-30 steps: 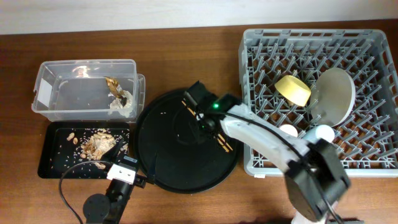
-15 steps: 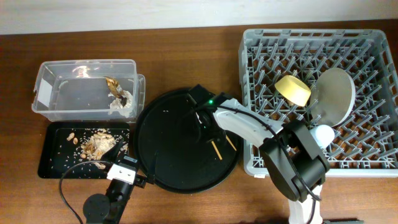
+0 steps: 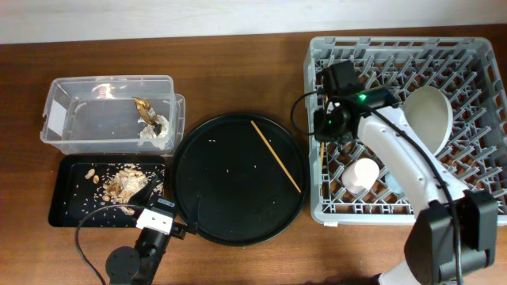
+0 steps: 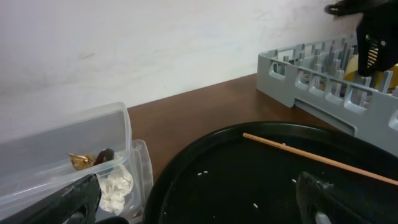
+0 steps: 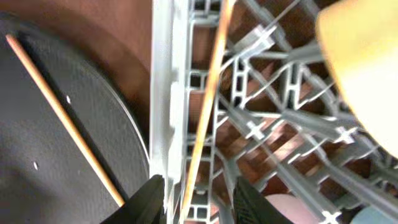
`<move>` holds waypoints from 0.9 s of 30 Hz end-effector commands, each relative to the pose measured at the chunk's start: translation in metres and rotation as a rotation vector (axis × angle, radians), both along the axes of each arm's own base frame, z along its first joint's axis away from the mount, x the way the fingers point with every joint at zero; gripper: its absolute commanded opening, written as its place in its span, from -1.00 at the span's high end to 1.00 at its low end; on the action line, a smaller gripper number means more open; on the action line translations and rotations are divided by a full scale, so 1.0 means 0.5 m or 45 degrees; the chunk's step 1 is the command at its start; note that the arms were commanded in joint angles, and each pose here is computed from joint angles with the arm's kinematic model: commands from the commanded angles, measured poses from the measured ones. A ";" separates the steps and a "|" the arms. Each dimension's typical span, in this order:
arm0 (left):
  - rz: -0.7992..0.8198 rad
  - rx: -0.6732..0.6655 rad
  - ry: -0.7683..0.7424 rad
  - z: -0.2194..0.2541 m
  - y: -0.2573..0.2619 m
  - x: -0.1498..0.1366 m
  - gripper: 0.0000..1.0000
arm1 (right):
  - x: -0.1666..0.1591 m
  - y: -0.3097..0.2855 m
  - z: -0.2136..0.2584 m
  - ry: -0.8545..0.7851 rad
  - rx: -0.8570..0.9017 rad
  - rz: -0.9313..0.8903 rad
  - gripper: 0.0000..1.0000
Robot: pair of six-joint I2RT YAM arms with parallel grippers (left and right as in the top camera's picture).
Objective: Sort waste into correct bins and load items into the dishwasher rack
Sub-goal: 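Grasp the second chopstick with the right gripper and place it in the rack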
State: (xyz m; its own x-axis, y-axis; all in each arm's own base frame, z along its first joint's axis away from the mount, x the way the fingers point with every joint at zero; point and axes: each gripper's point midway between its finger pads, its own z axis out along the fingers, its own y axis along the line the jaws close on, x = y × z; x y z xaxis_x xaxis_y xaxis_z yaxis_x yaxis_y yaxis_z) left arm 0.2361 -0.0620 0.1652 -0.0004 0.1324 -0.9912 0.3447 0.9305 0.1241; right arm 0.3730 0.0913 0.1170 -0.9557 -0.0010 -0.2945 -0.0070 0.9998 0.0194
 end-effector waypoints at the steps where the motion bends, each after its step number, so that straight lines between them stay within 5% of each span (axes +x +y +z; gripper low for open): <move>1: -0.011 0.015 -0.003 -0.003 -0.002 -0.001 -0.99 | -0.030 0.092 0.036 -0.056 0.033 0.177 0.18; 6: -0.011 0.014 -0.003 -0.003 -0.002 -0.001 -0.99 | -0.062 0.242 -0.071 0.005 -0.014 0.412 0.12; 14: -0.011 0.015 -0.003 -0.003 -0.002 -0.001 -0.99 | -0.071 0.231 -0.245 0.214 -0.139 0.412 0.24; 16: -0.011 0.015 -0.003 -0.003 -0.002 -0.001 -0.99 | -0.101 0.224 -0.266 0.295 -0.131 0.416 0.92; 17: -0.011 0.014 -0.003 -0.003 -0.002 -0.001 -0.99 | -0.110 0.217 -0.262 0.320 -0.141 0.381 0.92; 19: -0.012 0.015 -0.003 -0.003 -0.002 -0.001 -0.99 | -0.100 0.221 -0.205 0.255 -0.114 0.368 0.92; 23: -0.011 0.015 -0.003 -0.003 -0.002 -0.001 -0.99 | -0.031 0.189 0.085 -0.233 0.053 0.226 0.92; 27: -0.011 0.015 -0.003 -0.003 -0.002 -0.001 -0.99 | 0.014 0.034 0.163 -0.387 -0.016 -0.045 0.92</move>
